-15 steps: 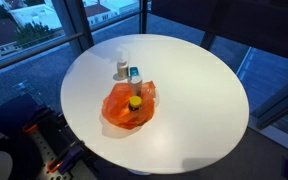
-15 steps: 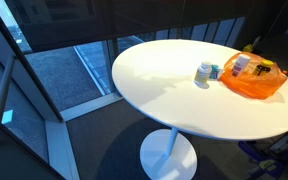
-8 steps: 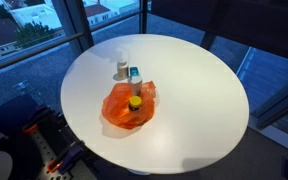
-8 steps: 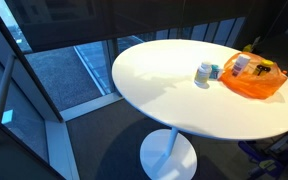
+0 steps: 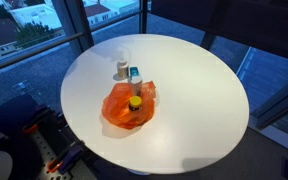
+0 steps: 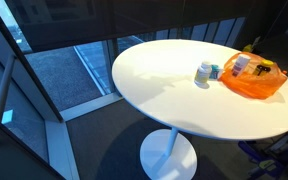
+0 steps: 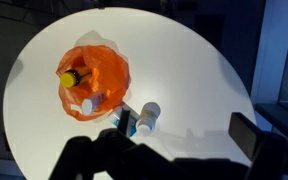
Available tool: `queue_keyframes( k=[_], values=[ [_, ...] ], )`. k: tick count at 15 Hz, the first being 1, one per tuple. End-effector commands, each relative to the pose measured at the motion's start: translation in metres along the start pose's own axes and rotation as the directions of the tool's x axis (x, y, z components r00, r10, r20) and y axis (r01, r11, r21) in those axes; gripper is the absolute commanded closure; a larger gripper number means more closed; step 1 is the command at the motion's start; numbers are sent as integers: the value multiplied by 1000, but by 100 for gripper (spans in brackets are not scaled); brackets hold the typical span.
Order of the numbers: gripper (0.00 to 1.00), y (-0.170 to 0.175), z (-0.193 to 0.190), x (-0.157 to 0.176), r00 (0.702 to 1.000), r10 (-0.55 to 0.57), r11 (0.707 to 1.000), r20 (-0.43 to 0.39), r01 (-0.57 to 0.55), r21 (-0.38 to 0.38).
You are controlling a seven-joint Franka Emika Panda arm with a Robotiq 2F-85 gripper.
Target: Put the white bottle inside the plastic bag
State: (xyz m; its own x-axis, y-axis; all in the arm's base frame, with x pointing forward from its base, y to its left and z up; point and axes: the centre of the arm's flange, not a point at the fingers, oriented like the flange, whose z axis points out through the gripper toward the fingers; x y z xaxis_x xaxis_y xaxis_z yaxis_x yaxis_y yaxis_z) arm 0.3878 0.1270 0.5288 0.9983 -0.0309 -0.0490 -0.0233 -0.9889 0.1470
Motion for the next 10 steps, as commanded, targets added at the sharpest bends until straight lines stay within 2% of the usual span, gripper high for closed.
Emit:
queue_keyframes(
  k=[1,10],
  values=[
    [0,-4,-1,25,999,33,999,-20,-32,16],
    [0,-5,40,98,994,99,993,-39,-97,66]
  ],
)
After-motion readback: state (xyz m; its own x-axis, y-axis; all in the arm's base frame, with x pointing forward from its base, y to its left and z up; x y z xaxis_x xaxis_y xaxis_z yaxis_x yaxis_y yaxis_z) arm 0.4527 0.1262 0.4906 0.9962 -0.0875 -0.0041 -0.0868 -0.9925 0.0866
